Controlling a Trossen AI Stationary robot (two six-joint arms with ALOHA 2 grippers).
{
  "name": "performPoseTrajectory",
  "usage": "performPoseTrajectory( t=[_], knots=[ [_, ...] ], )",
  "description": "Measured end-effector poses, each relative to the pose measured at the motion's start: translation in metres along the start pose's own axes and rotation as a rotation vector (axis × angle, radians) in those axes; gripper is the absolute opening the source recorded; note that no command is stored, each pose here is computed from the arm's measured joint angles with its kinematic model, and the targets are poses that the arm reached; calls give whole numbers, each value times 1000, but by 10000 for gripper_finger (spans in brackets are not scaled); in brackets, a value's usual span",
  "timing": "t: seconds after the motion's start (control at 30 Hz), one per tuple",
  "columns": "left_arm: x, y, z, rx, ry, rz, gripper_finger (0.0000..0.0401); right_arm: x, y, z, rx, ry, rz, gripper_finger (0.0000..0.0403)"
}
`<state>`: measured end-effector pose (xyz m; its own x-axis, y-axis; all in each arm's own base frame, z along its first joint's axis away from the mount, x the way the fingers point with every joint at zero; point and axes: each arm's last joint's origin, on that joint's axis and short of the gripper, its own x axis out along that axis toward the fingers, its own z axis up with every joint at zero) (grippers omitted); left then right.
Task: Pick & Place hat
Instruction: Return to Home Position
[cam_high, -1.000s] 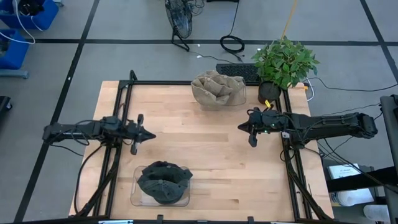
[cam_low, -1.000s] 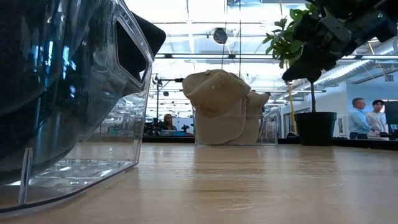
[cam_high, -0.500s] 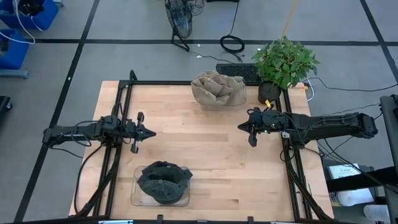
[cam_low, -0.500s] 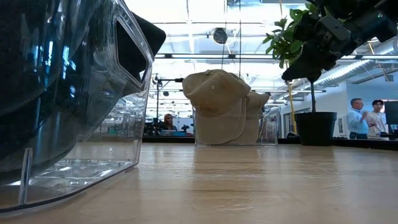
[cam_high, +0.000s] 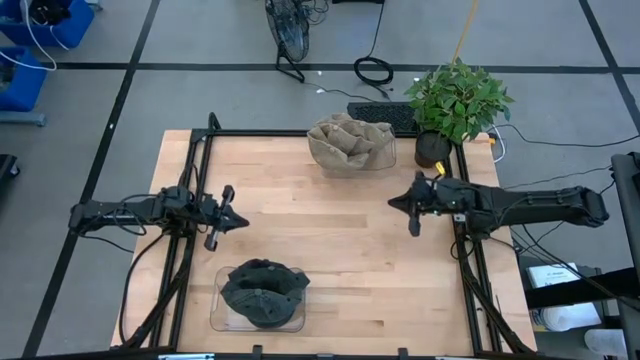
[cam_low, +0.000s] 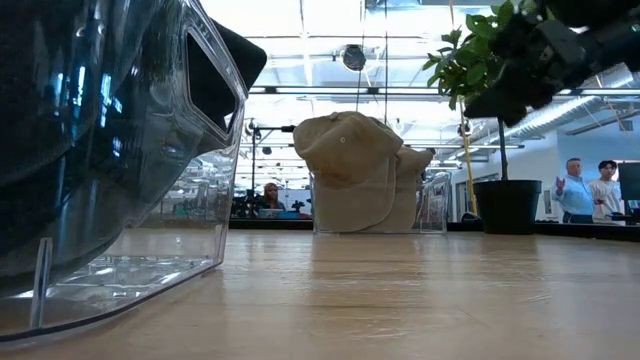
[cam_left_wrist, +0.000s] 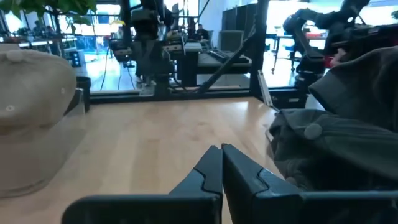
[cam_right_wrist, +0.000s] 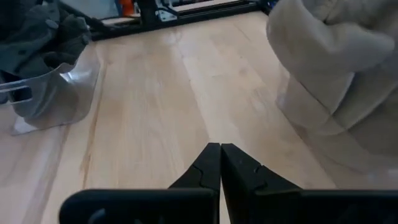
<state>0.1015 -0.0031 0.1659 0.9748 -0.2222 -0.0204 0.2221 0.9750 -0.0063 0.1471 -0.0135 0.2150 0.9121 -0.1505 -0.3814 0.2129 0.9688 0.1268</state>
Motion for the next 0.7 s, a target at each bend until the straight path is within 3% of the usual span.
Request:
performPoseTrajectory(
  t=[0.1, 0.3, 0.7],
  knots=[
    [0, 0, 0, -5, 0, 2, 13, -3, -1, -13, 50, -71, 31, 0],
    [0, 0, 1, -2, -11, 4, 5, -10, -1, -43, 20, -140, 88, 0],
    [0, 0, 1, 0, -17, 6, 62, -32, -3, -58, -85, -396, 201, 0]
  ],
)
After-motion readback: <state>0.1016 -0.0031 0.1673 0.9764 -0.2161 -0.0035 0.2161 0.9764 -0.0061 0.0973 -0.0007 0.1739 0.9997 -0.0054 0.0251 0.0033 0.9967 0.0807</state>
